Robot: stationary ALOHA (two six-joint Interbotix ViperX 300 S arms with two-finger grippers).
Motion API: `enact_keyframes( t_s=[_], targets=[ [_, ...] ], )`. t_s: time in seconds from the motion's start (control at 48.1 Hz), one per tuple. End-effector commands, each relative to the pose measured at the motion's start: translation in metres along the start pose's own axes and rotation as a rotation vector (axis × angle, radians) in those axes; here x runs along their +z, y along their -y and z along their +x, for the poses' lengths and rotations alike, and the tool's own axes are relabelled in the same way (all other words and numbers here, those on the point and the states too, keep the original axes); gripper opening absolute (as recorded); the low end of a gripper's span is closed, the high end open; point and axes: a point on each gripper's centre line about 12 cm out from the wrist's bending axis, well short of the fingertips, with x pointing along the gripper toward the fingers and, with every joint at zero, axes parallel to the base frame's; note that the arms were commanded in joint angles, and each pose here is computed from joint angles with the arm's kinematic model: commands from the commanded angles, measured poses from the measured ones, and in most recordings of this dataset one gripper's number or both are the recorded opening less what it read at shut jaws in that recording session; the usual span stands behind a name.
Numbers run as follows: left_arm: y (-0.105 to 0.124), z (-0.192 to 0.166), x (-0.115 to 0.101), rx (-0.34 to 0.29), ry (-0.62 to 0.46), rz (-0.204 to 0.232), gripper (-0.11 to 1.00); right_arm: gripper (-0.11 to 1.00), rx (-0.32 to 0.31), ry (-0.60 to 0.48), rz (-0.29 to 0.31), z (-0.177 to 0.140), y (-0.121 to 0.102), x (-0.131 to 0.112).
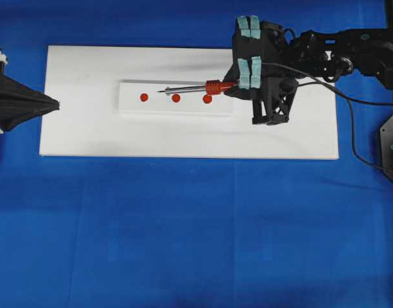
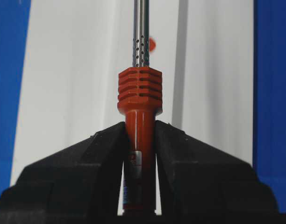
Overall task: Touch the tip of the soldering iron to the mark.
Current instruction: 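Lower the iron tip onto the leftmost red dot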
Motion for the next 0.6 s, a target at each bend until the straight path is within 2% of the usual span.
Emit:
enact_keyframes(
  t_s=[0.0, 0.582],
  targets=[
    [-0.0002, 0.0021, 0.0033, 0.001, 0.008, -0.001, 0.0, 0.06, -0.011, 0.048, -0.003, -0.0114, 0.003, 0.0154],
    [-0.0002, 0.0021, 0.0033, 0.001, 0.008, -0.001, 0.0, 0.06, -0.026, 0.08, -0.004, -0.0113, 0.005, 0.0194]
  ],
)
